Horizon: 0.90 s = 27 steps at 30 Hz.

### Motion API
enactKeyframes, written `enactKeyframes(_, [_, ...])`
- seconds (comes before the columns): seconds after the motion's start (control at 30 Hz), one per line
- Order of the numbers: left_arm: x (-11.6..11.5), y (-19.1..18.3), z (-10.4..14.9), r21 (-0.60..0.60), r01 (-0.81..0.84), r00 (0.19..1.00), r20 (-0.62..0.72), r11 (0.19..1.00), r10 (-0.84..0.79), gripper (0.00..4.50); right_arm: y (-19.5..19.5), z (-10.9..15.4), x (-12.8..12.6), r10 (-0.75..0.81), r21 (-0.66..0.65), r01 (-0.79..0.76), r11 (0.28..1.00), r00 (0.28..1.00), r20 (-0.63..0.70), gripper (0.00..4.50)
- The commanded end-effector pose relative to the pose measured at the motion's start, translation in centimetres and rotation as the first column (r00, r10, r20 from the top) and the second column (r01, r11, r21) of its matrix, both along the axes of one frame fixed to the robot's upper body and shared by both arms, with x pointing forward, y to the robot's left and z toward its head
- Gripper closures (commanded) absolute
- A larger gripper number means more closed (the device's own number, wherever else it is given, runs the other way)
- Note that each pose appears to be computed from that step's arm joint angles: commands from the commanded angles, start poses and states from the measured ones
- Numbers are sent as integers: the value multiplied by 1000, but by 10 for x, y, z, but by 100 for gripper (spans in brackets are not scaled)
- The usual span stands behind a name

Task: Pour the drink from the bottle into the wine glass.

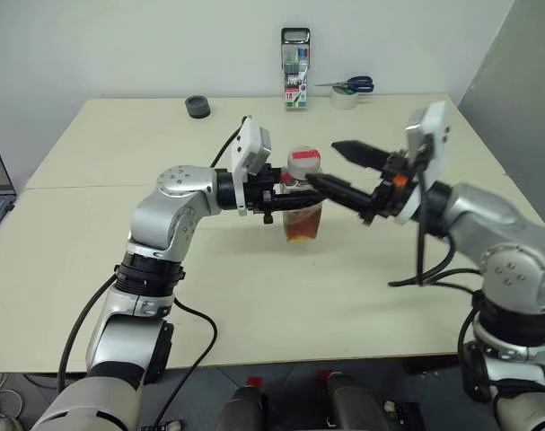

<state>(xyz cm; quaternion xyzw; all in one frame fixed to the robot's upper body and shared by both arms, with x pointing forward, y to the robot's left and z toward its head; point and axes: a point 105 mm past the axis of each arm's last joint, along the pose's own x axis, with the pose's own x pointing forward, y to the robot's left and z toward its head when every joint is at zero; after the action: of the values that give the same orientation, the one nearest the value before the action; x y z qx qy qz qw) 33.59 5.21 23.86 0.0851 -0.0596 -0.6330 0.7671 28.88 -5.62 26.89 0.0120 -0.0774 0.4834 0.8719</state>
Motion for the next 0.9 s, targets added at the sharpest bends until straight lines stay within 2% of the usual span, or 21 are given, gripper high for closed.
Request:
enactKeyframes(0.03, [2,0,16,-44,-20,998,57,999,23,268,11,13,-1,-64,40,61,997,996,68,2])
enactKeyframes(0.37, [1,-1,13,-28,-11,998,61,1000,13,268,10,20,15,-154,125,142,982,984,88,2])
enactKeyframes(0.5, [-1,0,11,-28,-12,998,58,1000,14,268,14,19,12,-126,135,114,984,988,87,89])
enactKeyframes(0.67, [-1,-1,12,-33,-15,998,53,999,17,268,16,20,10,-111,132,98,986,989,97,262])
enactKeyframes(0.8, [-2,-1,13,-35,-11,999,53,999,13,268,16,21,10,-95,114,83,990,990,108,263])
enactKeyframes(0.9, [-6,-3,14,-32,27,999,41,999,-26,268,21,20,4,43,2,-44,999,988,151,263])
